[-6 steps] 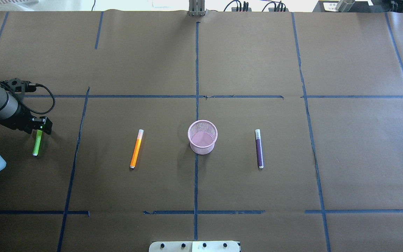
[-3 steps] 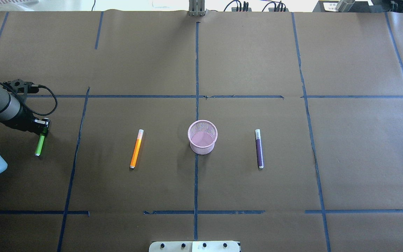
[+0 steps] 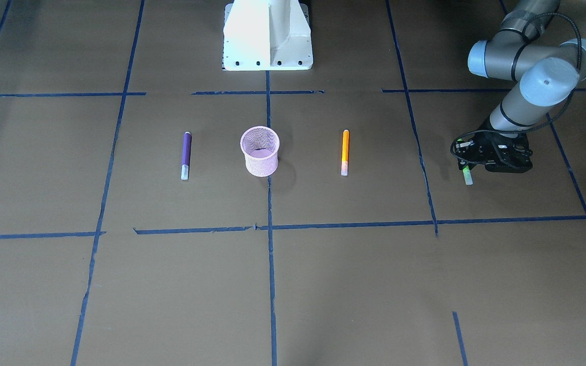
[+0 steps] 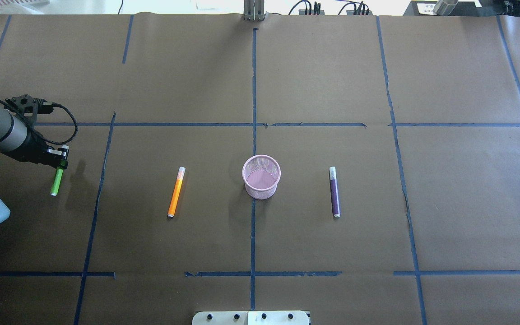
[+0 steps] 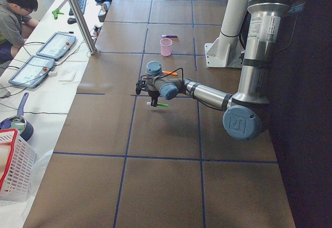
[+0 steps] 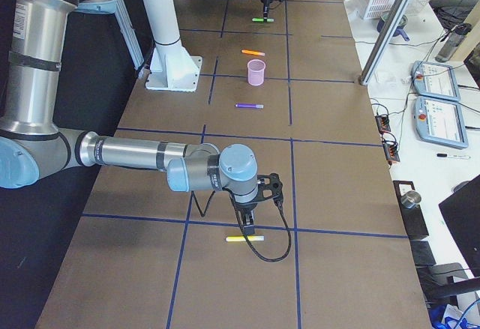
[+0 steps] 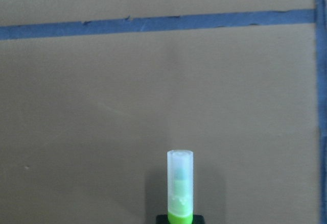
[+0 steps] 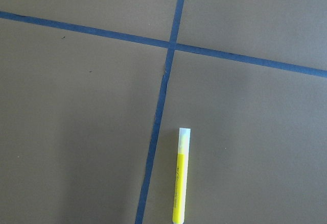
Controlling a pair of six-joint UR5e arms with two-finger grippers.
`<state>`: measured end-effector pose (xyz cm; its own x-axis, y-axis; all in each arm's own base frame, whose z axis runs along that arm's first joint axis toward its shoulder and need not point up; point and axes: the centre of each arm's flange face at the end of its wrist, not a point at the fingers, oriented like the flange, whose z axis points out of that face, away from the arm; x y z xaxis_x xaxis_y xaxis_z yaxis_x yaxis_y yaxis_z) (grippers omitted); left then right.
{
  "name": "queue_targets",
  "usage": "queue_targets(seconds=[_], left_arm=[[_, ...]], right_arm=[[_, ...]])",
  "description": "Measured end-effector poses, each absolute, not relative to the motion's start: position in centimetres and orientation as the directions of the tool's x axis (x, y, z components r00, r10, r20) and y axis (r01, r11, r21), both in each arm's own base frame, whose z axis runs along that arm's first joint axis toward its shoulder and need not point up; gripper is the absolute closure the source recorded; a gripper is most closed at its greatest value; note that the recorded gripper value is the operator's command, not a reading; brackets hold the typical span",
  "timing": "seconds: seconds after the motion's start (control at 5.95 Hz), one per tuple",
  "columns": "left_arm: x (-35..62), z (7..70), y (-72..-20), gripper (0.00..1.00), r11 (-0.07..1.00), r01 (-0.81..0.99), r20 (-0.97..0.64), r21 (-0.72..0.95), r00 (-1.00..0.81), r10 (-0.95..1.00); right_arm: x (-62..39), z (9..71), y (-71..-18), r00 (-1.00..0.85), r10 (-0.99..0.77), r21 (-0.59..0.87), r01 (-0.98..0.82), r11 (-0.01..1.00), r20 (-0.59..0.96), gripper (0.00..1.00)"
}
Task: Collect pens into pen holder
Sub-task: 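Lift the green marker with the left gripper and carry it over the pink cup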
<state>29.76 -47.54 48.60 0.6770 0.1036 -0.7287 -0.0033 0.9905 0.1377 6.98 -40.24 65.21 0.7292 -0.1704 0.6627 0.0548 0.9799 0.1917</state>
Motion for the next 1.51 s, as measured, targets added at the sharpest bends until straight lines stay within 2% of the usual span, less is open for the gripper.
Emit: queue_targets(seconds=[0.34, 0.5, 1.01, 1.18, 1.51], left_arm=[[30.3, 38.9, -49.2, 1.0, 0.946, 0.073, -0.749, 0.316, 0.632, 0.201], [30.9, 33.8, -49.3, 1.0, 0.909, 0.167, -0.759, 0.381, 0.617, 0.205], [39.9, 20.5, -43.5, 1.0, 0.772, 0.497, -0.851, 0.397, 0.514, 0.107], [43.2, 16.6, -41.6, 1.0, 0.741, 0.549, -0.861, 0.385, 0.503, 0.075], [50.9, 12.9, -39.5, 1.0, 0.705, 0.608, -0.851, 0.364, 0.525, -0.014]], right_arm=[[7.0, 65.3, -40.1, 0.729, -0.17, 0.191, 0.055, 0.98, 0.663, 0.0], [7.0, 65.4, -40.0, 0.729, -0.169, 0.189, 0.056, 0.98, 0.664, 0.0], [7.0, 65.5, -39.8, 0.73, -0.174, 0.192, 0.061, 0.98, 0.661, 0.0], [7.0, 65.5, -39.8, 0.73, -0.177, 0.193, 0.063, 0.979, 0.66, 0.0], [7.0, 65.5, -39.8, 0.731, -0.179, 0.194, 0.065, 0.979, 0.658, 0.0]])
